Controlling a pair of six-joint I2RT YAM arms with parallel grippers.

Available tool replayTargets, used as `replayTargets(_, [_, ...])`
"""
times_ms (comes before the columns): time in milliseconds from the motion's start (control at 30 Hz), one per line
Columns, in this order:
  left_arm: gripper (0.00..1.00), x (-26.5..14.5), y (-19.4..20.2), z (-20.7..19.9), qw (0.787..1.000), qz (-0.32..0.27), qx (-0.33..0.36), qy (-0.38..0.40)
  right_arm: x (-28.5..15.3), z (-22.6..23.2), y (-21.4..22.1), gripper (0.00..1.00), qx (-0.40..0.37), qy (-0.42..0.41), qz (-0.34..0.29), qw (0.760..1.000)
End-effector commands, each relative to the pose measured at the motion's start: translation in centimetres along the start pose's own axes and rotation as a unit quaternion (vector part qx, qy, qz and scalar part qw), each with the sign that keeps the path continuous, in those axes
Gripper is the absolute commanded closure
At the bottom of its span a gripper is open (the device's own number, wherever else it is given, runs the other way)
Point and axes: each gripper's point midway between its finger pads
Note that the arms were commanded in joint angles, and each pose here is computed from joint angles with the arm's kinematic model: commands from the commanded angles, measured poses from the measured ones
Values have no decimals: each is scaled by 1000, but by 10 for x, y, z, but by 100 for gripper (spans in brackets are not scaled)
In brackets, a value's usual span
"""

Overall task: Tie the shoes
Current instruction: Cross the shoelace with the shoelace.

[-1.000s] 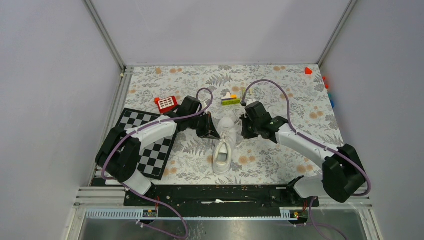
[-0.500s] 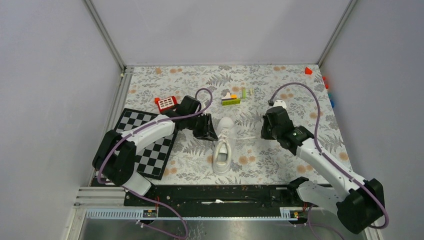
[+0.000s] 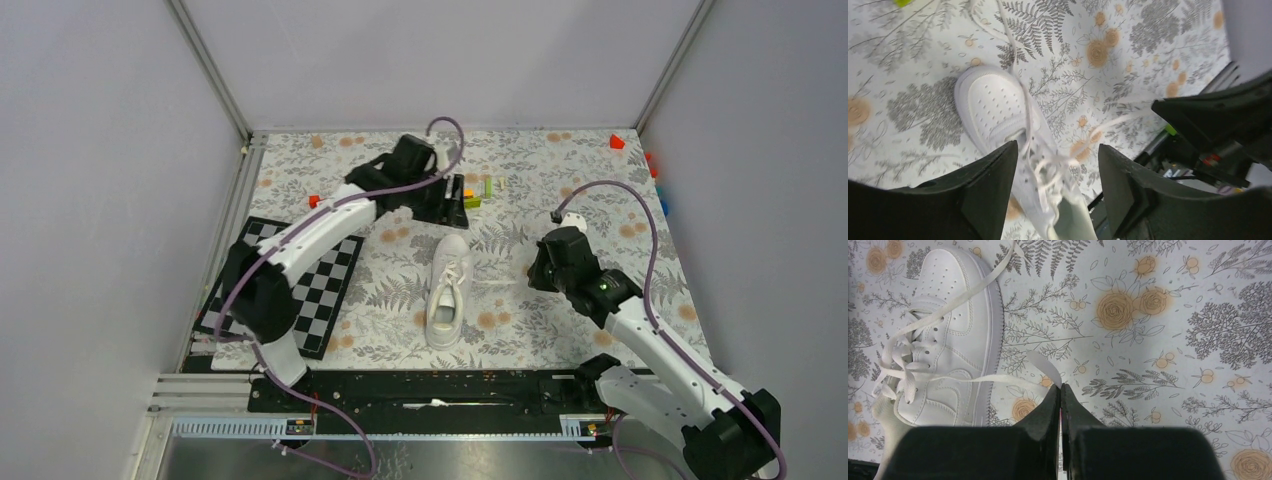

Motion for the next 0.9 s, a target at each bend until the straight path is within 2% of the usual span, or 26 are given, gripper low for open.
replayTargets(0, [36, 42, 16, 13, 996, 57, 47, -52, -5, 3, 4, 100, 24, -15, 0, 1000])
replayTargets(233, [36, 84, 31, 14, 982, 112, 111, -106, -5, 3, 12, 100, 33, -23, 9, 999])
replayTargets(433, [36, 101, 48, 19, 968, 135, 149, -149, -5, 3, 14, 100, 35, -24, 9, 999])
replayTargets(567, [42, 105, 47, 27, 964, 129, 148, -179, -5, 3, 14, 100, 33, -25, 9, 999])
replayTargets(733, [56, 110, 45, 26, 966, 118, 143, -180, -5, 3, 15, 100, 32, -25, 11, 999])
replayTargets(867, [58, 114, 51, 29, 965, 128, 143, -180, -5, 1, 16, 100, 28, -24, 8, 999])
Point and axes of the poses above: each gripper's point midway between its finger pads, its own x axis out along the fingers, its own z axis along the line the jaws close on, y = z × x
